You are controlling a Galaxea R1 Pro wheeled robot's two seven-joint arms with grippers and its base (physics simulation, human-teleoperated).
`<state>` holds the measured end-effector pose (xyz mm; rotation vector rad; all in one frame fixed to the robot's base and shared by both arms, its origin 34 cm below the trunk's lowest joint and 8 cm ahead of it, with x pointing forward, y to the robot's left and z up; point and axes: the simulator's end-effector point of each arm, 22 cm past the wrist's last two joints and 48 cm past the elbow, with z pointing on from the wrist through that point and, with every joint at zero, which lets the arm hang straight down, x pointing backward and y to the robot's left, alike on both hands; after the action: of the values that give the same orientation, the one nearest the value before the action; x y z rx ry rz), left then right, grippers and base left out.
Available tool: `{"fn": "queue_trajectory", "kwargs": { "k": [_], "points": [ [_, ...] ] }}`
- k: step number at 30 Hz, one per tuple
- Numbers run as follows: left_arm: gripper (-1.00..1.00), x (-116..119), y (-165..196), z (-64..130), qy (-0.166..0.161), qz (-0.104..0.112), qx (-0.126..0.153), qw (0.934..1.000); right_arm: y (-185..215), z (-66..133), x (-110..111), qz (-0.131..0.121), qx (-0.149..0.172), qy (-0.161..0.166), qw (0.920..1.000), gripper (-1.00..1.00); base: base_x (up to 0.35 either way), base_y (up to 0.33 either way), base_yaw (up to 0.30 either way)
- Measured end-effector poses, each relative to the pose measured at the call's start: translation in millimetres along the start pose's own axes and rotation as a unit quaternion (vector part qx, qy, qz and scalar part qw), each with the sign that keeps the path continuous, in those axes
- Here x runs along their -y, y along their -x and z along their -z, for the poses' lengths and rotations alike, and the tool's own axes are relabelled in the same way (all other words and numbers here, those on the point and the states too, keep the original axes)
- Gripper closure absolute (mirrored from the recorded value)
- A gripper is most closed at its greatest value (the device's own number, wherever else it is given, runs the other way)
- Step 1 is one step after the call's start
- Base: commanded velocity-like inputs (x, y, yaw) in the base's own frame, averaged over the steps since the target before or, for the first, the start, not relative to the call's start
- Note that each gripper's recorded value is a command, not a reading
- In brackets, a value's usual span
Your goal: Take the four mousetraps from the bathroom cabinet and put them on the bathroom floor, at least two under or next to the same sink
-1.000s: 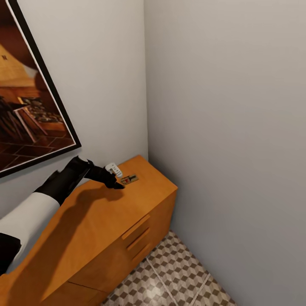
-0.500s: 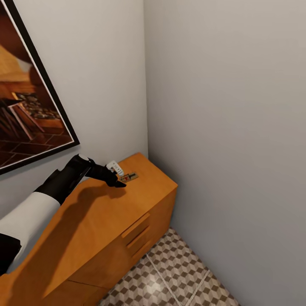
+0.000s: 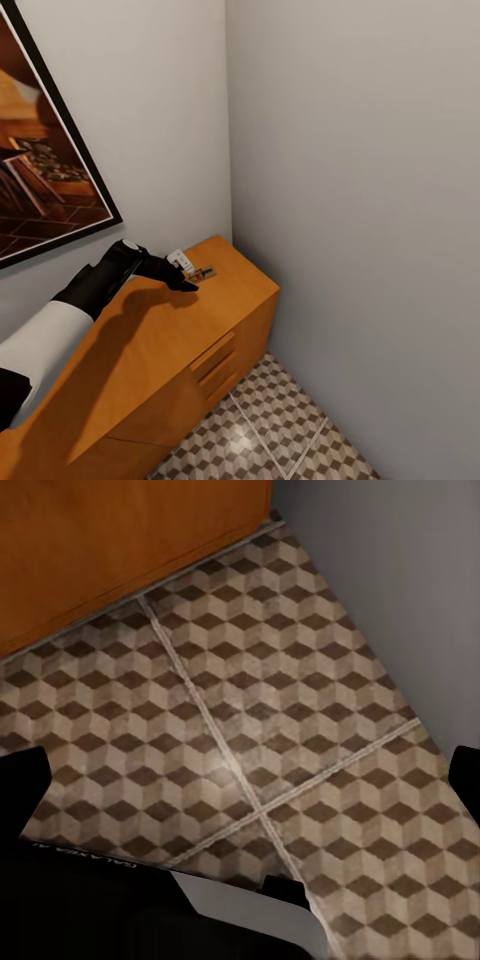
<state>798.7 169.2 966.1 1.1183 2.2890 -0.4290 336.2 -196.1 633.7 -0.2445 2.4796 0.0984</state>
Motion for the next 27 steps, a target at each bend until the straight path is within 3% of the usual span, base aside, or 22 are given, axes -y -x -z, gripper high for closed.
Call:
{"fn": "queue_trajectory", "kwargs": {
  "k": [27],
  "points": [
    [-1.00,-14.7,-11.0,2.4,0.011,-0.003,-0.003,0.9999,-11.8,1.3,-1.1,-0.001,-0.013,0.002,0.9999,-1.00,0.000,0.000,0.000]
  ]
}}
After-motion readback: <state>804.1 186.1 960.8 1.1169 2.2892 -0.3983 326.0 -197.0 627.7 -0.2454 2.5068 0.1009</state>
